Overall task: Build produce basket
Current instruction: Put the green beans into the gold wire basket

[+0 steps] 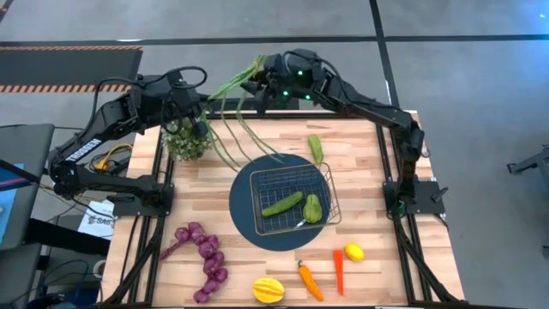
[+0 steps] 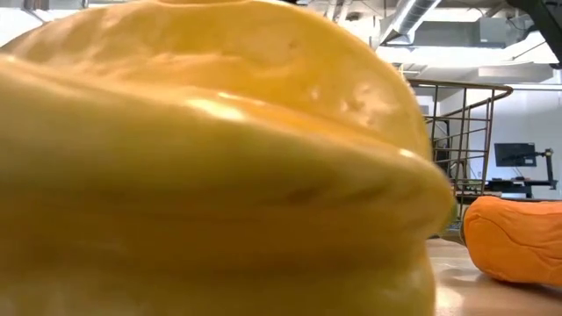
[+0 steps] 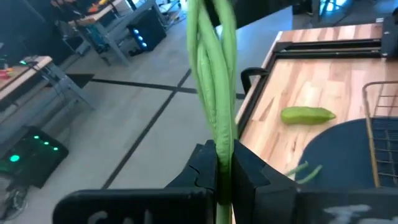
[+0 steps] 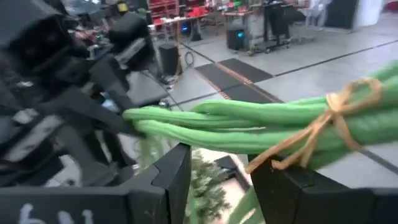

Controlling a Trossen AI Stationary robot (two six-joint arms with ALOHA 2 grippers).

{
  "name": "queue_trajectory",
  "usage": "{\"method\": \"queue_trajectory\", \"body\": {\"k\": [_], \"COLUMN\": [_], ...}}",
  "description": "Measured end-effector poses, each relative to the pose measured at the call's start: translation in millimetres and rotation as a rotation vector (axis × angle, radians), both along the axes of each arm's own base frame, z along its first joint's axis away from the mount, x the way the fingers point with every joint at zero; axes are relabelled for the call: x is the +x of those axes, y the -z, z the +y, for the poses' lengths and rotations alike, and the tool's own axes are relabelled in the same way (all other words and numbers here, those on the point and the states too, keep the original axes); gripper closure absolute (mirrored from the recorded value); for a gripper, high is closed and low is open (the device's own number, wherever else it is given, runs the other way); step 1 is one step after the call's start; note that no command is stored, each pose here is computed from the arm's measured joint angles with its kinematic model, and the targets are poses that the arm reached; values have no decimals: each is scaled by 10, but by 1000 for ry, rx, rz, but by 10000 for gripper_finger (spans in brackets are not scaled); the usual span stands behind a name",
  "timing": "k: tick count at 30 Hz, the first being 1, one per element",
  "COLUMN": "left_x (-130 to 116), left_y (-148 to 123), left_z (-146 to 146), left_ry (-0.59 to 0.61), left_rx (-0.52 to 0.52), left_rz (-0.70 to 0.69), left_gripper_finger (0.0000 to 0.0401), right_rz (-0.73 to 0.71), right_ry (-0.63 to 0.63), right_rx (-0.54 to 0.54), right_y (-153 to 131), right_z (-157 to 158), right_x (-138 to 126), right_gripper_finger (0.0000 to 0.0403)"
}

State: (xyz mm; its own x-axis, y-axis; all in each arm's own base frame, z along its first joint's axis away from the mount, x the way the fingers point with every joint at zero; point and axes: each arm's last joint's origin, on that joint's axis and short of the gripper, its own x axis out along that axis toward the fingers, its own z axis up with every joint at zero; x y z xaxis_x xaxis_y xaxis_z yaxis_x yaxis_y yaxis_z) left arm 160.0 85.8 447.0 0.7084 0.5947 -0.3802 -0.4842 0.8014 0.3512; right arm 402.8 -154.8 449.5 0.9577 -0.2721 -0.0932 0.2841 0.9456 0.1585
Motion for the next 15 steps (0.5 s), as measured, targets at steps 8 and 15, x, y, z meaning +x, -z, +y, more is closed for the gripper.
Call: {"method": "queue_trajectory", "body": {"k": [8,15], "left_x": [19,61], "left_y": [5,22], "left_z": [18,39], "left_ry": [-22,-19], "left_rx": [12,17], "left_rz": [9,21], "left_gripper_finger": [401,401], "right_rz": [183,321], "right_ry": [-118,-101], "right_rx": [84,63], "right_y": [57,139], "right_z": [383,858], "right_x": [-74,-46], "right_gripper_finger": [223,228]}}
